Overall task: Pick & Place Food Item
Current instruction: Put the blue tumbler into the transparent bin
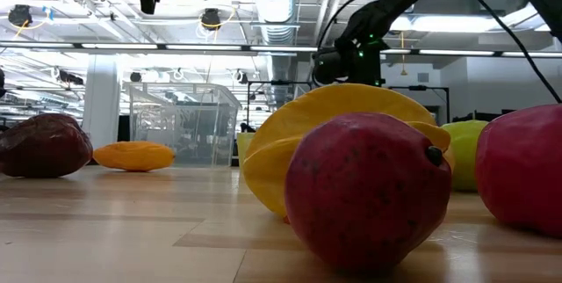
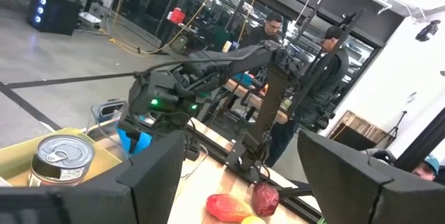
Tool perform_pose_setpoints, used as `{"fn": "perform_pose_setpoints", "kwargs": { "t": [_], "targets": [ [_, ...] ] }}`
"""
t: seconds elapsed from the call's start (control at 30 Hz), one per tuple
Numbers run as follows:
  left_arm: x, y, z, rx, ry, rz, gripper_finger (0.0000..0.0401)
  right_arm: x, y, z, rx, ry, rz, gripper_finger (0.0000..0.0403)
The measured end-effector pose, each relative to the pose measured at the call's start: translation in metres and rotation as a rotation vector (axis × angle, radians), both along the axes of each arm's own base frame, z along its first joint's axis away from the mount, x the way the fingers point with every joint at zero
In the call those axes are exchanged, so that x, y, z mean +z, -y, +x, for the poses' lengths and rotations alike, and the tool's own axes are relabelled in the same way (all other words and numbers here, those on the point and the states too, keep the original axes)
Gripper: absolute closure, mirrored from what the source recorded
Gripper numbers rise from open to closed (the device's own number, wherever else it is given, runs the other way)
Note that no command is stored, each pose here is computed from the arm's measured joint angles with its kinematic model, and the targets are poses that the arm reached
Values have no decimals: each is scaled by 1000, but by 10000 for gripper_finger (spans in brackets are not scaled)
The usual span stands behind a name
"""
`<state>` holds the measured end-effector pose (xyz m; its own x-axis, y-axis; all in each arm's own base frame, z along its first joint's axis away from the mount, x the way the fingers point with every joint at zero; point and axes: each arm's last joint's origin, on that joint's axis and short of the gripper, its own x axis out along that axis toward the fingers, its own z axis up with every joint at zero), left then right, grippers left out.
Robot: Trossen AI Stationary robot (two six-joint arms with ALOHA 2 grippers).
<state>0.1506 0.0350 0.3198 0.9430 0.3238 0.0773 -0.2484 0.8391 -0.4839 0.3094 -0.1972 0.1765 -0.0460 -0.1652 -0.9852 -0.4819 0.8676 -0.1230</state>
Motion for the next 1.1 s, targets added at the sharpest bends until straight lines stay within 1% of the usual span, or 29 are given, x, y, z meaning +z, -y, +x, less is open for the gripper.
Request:
{"fn": "perform_pose_setpoints", "kwargs": {
  "t": [0.1, 0.37, 0.47, 0.57, 0.8, 0.93, 1.1],
  "targets": [
    [0, 0, 0, 0, 0, 0, 128, -1, -2, 3, -10, 13, -10, 96],
    [0, 0, 0, 0, 0, -1, 128, 0, -2, 3, -30, 21, -12, 149],
    [0, 0, 0, 0, 0, -1, 128, 2, -4, 4, -31, 6, -23, 160],
    [0, 0, 0, 0, 0, -1, 128, 8, -5, 4, -59, 7, -3, 165],
    [0, 0, 0, 0, 0, -1, 128, 39, 3, 7, -183, 86, 99, 169],
    [0, 0, 0, 0, 0, 0, 128, 59, 4, 10, -214, 119, 126, 169],
    [0, 0, 0, 6, 0, 1, 128, 88, 8, 13, -273, 197, 173, 169]
  ]
}}
